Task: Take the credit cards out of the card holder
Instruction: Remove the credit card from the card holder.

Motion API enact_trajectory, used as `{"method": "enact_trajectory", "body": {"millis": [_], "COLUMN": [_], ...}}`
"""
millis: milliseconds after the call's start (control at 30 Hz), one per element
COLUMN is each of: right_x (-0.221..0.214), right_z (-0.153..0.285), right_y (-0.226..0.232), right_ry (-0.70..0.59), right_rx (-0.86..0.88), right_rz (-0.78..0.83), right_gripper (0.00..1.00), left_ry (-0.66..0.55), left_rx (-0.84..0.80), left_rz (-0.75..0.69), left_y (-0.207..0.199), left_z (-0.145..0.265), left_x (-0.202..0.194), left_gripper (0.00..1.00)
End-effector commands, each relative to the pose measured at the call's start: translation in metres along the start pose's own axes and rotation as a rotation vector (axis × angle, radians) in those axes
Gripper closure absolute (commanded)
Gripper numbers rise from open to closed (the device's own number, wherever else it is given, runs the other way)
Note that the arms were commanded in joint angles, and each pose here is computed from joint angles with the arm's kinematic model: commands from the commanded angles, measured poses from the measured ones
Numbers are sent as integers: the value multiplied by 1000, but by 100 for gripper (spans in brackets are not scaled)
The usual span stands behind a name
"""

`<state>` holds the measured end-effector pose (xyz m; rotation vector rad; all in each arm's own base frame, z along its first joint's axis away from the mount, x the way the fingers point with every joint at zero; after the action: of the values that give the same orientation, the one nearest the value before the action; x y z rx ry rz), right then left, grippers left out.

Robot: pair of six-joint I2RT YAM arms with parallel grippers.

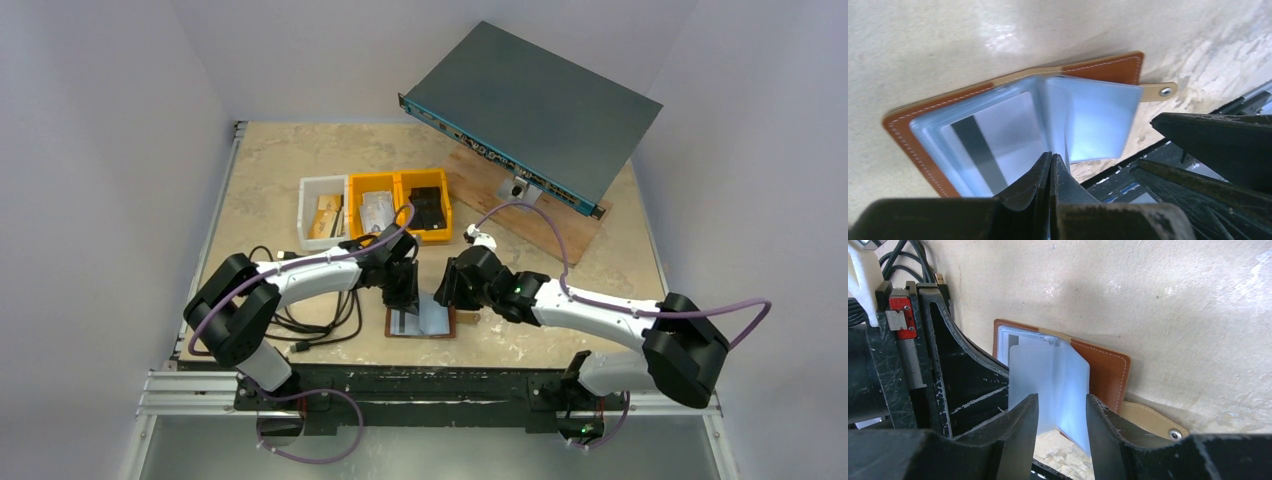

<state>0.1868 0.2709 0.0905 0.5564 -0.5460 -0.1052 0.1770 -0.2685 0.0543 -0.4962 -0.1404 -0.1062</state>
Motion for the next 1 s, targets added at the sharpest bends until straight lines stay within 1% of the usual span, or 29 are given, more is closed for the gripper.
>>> {"method": "enact_trajectory", "body": {"millis": [0, 300, 467, 567, 800, 967], "right_x": [18, 19, 15, 11, 6, 2], "right_z": [13, 25, 23, 20, 10, -1], "right_y": [2, -6, -6, -5, 11, 28], "right_ry": [-67, -82, -69, -55, -18, 19], "right_rx": [-26, -49, -38, -28, 32, 102], "right_rz": [-2, -15, -16, -22, -24, -34], "right_gripper": [62, 64, 67, 67, 68, 68], "left_ry": [-46, 14, 63, 71, -20, -104], "left_rx": [-112, -160, -143, -143, -81, -23], "left_rz": [-58, -59, -25, -20, -45, -30], "left_y": [-36, -53, -47, -46, -41, -20], "left_z": [14, -10, -33, -36, -6, 22], "left_x": [13, 12, 7, 7, 16, 25], "left_gripper": [100, 100, 100, 100, 100, 98]}}
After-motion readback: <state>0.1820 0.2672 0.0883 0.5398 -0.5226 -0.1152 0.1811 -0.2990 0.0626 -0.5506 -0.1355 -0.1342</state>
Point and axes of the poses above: each gripper's point midway between its finger pads, its own z axis back along the fingers, its own y axis along the line the jaws close on, x = y × z, the point moved 2 cm from there along z, back along the fingers, and after that the axes turned 3 degrees about -z, right-handed, at the moved point
